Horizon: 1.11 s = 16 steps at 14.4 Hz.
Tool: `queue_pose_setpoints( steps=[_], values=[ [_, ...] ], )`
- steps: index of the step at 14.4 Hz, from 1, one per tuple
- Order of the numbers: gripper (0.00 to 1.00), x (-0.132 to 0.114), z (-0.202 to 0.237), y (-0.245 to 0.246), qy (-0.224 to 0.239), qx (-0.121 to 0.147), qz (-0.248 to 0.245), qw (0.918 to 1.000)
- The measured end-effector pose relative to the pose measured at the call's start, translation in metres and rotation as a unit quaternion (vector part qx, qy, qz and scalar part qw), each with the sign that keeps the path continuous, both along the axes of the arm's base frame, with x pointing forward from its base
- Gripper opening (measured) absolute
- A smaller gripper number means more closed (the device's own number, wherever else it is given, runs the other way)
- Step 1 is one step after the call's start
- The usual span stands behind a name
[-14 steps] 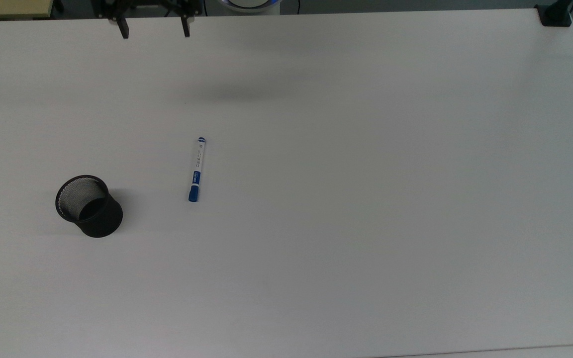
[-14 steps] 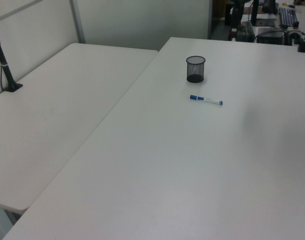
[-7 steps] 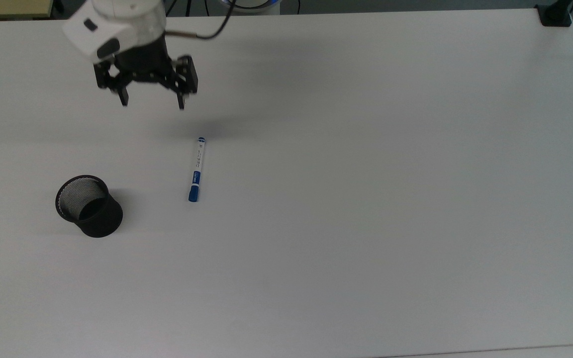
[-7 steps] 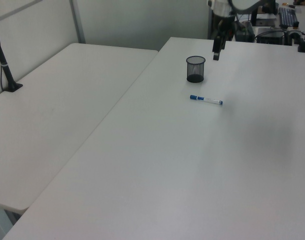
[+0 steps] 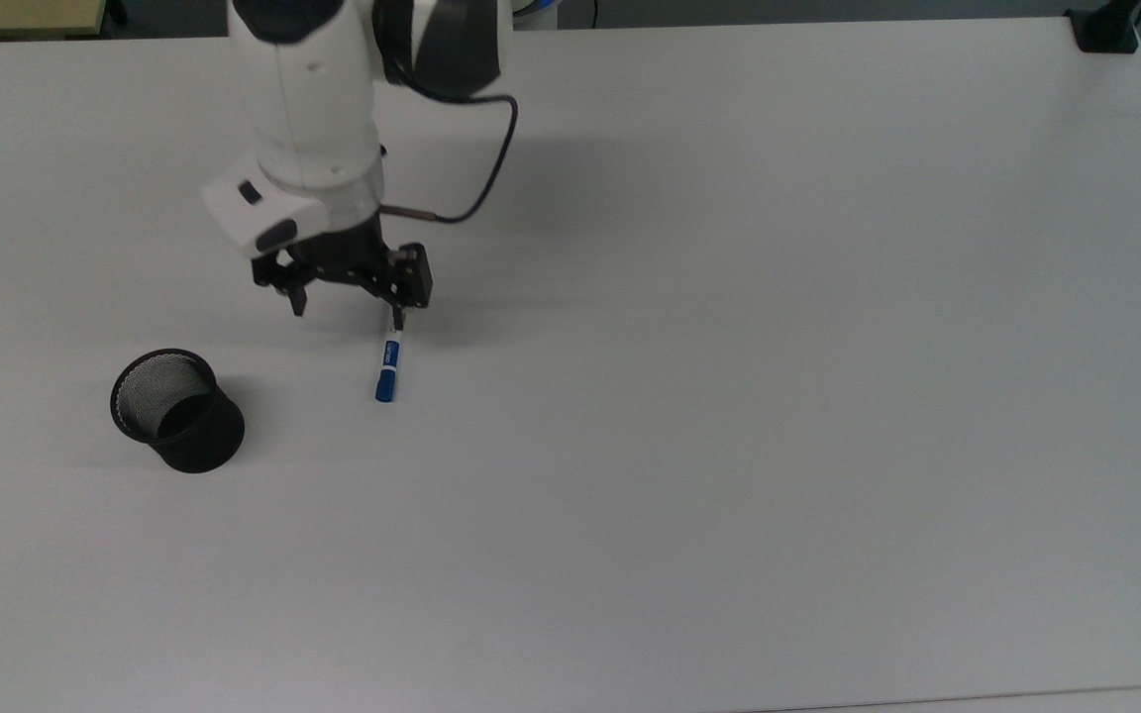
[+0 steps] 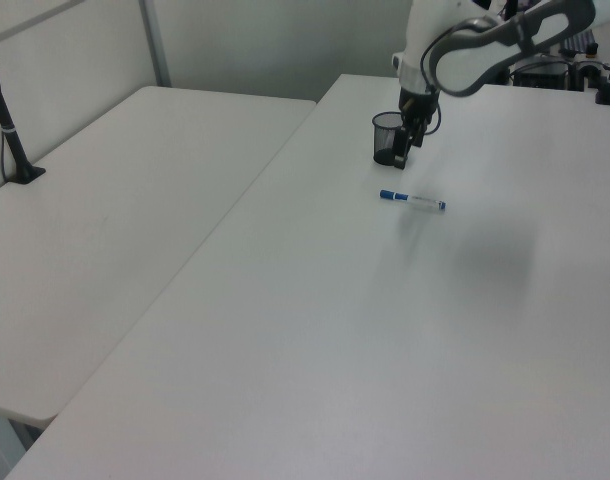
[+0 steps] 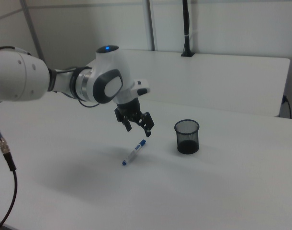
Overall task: Insert the marker
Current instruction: 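Lower the open gripper over the blue-capped white marker, then close the gripper on the marker and lift it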
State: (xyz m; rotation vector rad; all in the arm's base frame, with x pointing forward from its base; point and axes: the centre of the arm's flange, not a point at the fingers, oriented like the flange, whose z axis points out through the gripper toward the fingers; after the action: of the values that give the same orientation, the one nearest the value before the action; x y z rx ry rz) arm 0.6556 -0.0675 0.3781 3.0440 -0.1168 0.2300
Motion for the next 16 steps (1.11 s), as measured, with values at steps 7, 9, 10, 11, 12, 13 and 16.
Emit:
queue_pose_setpoints(
  steps=[7,9,10,11,12,13,16],
  values=[
    [0.76,0.014,-0.066,0.020,-0.002,0.000,0.003,1.0000],
    [0.56,0.015,-0.073,0.022,-0.002,-0.005,0.009,0.9999],
    [0.44,0.015,-0.073,0.022,-0.002,-0.007,0.011,0.9999],
    [0.33,0.016,-0.072,0.022,-0.003,-0.009,0.011,0.9999],
    [0.22,0.016,-0.072,0.022,-0.003,-0.009,0.011,0.9999],
    [0.16,0.016,-0.071,0.022,-0.004,-0.009,0.010,0.9999],
    [0.16,0.020,-0.061,0.019,-0.016,-0.009,0.003,0.9998]
  ],
)
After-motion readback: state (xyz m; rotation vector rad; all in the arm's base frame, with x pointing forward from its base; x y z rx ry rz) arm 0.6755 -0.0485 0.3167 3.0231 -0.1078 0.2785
